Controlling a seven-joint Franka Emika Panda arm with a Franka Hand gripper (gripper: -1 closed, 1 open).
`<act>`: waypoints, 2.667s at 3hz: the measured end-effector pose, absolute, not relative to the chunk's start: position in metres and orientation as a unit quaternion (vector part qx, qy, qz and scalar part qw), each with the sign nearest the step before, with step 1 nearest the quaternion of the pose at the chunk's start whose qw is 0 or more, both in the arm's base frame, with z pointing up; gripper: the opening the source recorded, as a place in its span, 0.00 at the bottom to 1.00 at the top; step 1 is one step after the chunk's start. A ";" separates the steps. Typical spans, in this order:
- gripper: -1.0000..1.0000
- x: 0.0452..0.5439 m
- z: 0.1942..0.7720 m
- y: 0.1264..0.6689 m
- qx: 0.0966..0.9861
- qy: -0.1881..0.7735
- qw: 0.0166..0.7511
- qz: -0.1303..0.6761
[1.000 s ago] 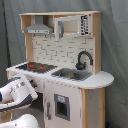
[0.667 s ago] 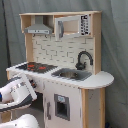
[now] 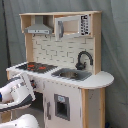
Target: Play with the kitchen
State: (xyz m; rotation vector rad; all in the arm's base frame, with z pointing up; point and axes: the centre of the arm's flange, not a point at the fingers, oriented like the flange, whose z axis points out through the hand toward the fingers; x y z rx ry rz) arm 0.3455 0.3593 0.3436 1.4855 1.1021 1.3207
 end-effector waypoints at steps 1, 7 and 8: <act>0.00 0.345 0.344 0.359 0.615 0.408 0.392 0.549; 1.00 0.270 0.334 0.346 0.564 0.431 0.464 0.530; 1.00 0.256 0.335 0.343 0.548 0.435 0.486 0.524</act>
